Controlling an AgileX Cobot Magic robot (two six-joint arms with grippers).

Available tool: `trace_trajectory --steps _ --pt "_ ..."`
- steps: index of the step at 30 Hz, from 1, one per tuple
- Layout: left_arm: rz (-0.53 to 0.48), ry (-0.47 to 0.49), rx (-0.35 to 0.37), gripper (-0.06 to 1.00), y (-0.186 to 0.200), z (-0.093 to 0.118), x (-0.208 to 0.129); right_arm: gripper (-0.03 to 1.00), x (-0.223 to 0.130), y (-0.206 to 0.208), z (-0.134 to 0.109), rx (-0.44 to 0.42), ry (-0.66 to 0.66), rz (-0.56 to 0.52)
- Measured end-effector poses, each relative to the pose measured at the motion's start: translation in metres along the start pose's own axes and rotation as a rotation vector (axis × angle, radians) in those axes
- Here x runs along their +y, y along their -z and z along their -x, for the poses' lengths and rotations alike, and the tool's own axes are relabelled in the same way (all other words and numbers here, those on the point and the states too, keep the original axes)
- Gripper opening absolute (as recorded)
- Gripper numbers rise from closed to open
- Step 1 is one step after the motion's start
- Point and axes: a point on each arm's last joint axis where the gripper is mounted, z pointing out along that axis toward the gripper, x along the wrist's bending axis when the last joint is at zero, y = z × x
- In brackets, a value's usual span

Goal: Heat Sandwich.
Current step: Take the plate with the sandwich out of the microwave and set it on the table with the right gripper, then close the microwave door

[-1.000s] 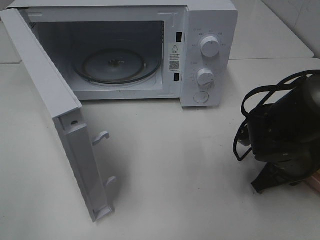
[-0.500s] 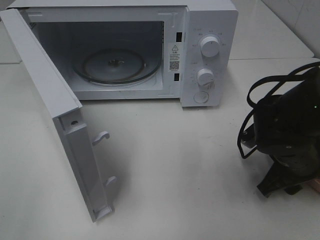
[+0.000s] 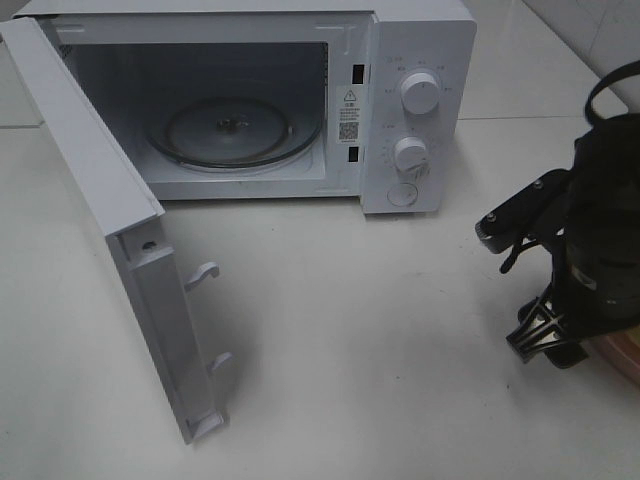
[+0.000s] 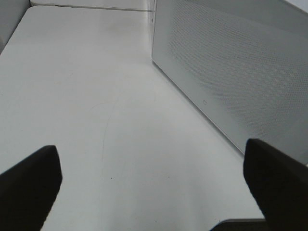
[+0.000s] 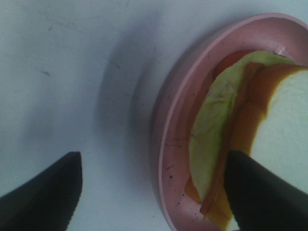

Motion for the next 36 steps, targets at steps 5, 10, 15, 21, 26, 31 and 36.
trace_trajectory --steps 5,10,15,21,26,31,36 --pt "0.000 0.000 0.000 0.96 0.000 0.000 0.000 0.79 -0.007 0.024 0.009 0.081 -0.011 0.057" --pt "0.000 0.000 0.000 0.96 0.000 0.000 0.000 0.79 -0.017 0.050 0.019 0.164 -0.018 0.141" --pt "0.000 0.000 0.000 0.96 0.000 0.000 0.000 0.78 -0.032 0.077 0.032 0.229 -0.010 0.250" --pt "0.000 0.000 0.000 0.96 0.000 0.000 0.000 0.77 -0.051 0.099 0.044 0.273 -0.031 0.329" --pt "0.000 0.000 0.000 0.96 0.000 0.000 0.000 0.77 -0.074 0.117 0.054 0.322 -0.040 0.380" --pt "0.000 0.000 0.000 0.96 0.000 0.000 0.000 0.77 -0.099 0.131 0.061 0.380 -0.060 0.437" --pt "0.000 0.000 0.000 0.96 0.000 0.000 0.000 0.77 -0.126 0.141 0.070 0.405 -0.093 0.484"
